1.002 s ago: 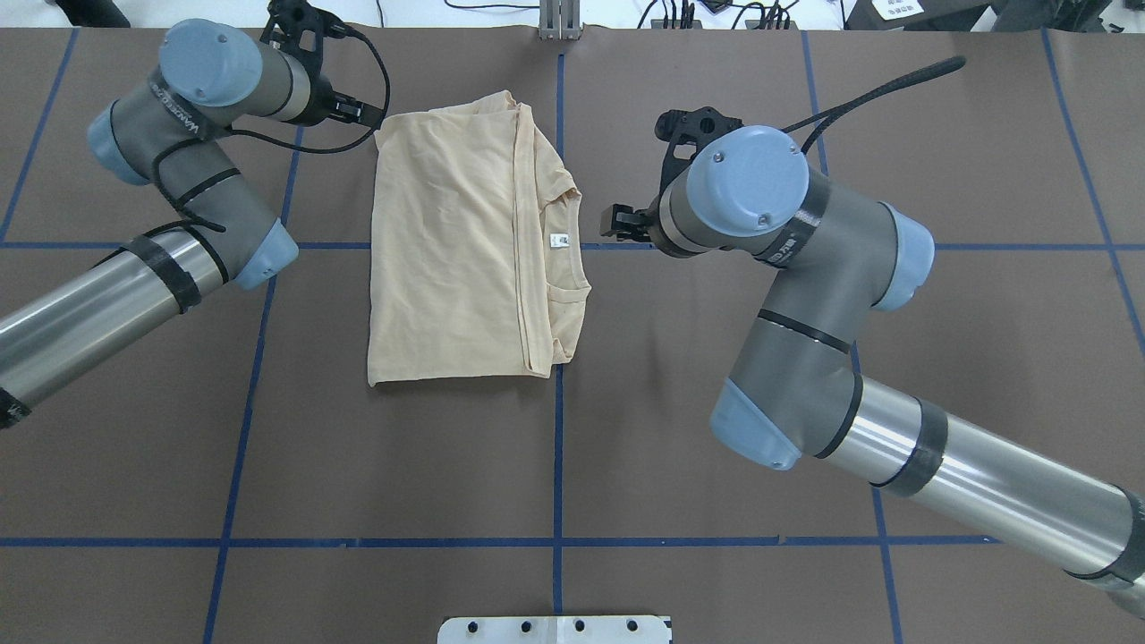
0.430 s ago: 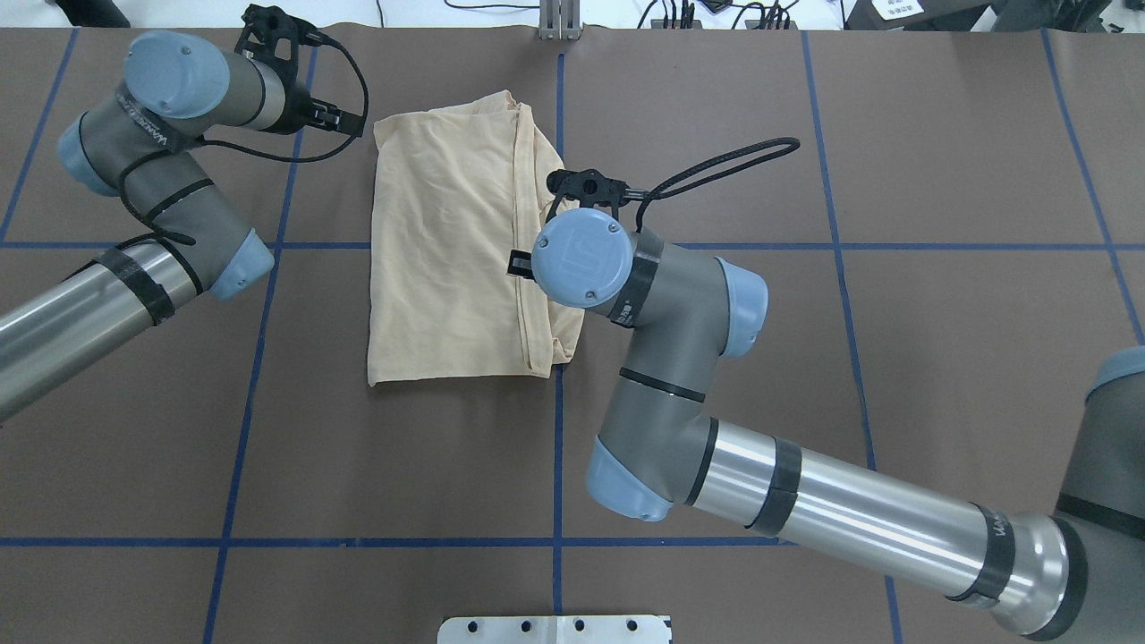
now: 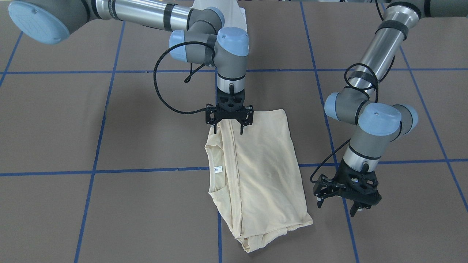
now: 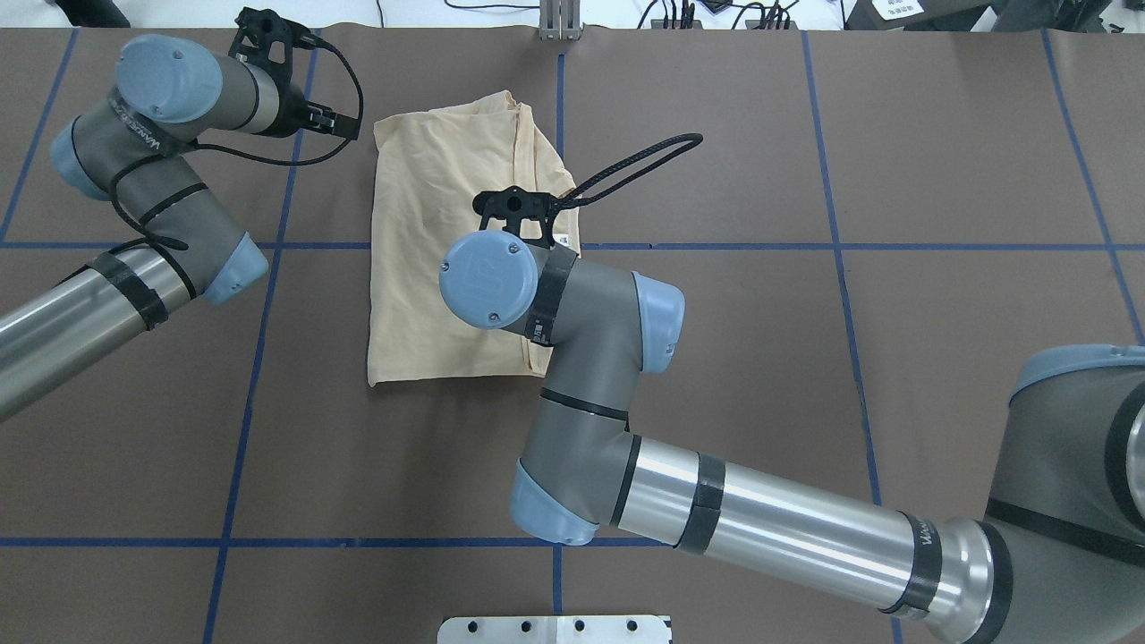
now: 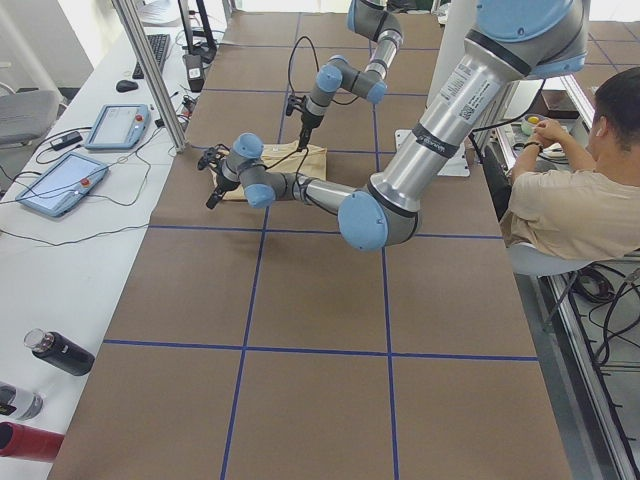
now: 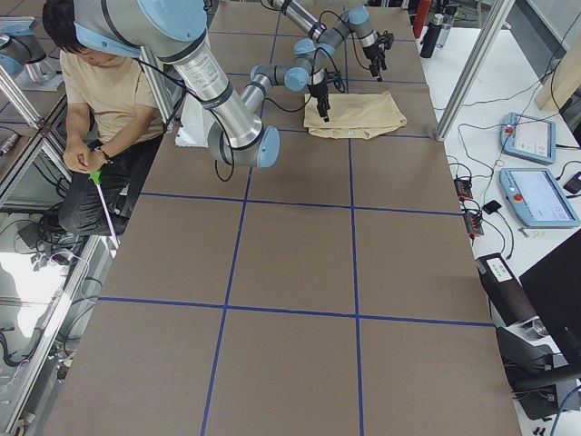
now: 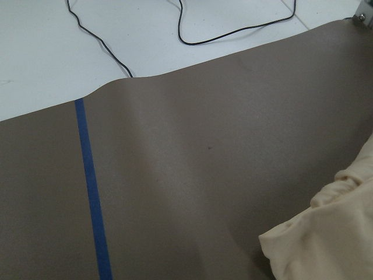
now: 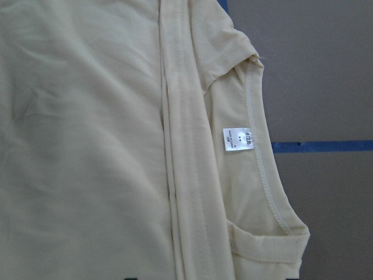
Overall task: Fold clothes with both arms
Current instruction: 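Move the right gripper over the shirt's collar edge while the left gripper withdraws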
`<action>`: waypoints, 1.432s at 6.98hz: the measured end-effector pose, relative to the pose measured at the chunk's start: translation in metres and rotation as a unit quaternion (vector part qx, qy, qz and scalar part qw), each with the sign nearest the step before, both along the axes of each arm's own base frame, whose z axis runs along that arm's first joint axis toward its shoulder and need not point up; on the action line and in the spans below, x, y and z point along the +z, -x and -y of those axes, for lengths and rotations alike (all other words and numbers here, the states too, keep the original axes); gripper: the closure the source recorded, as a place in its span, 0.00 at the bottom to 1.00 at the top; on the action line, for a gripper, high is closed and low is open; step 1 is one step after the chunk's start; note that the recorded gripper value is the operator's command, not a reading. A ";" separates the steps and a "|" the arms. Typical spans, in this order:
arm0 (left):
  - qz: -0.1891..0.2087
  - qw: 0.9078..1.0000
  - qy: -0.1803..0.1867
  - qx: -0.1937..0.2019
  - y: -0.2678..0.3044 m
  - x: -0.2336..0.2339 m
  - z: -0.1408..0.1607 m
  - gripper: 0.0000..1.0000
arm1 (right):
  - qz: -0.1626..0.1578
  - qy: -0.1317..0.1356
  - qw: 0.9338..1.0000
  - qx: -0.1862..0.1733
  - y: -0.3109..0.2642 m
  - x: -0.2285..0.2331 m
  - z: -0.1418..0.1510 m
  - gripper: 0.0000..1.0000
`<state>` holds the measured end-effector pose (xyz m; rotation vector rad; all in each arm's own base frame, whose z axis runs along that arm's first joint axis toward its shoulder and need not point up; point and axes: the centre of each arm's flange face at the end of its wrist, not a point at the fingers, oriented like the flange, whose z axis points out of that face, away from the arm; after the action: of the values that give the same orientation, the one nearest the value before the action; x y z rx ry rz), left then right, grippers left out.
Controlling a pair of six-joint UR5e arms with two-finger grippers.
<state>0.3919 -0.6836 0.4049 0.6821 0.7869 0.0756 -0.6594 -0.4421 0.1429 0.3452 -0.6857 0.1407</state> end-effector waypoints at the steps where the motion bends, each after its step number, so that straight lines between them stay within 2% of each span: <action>1: 0.000 1.000 0.001 0.000 0.000 0.002 -0.001 0.00 | -0.038 -0.014 0.999 -0.034 0.007 -0.001 -0.010 0.13; 2: 0.000 1.000 0.002 -0.001 0.001 0.002 -0.001 0.00 | -0.075 -0.027 0.994 -0.070 0.012 0.000 -0.019 0.13; 4: -0.002 1.000 0.005 -0.003 0.001 0.003 -0.001 0.00 | -0.122 -0.045 0.984 -0.121 0.021 0.007 -0.030 0.15; 8: -0.003 1.000 0.007 -0.004 0.001 0.004 -0.001 0.00 | -0.164 -0.065 0.971 -0.159 0.029 0.024 -0.028 0.17; 10: -0.003 1.000 0.007 -0.003 0.000 0.003 -0.002 0.00 | -0.186 -0.075 0.964 -0.172 0.017 0.039 -0.016 0.17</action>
<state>0.3919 -0.6821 0.4083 0.6725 0.7898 0.0627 -0.6765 -0.4261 0.1817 0.3803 -0.3754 -0.3036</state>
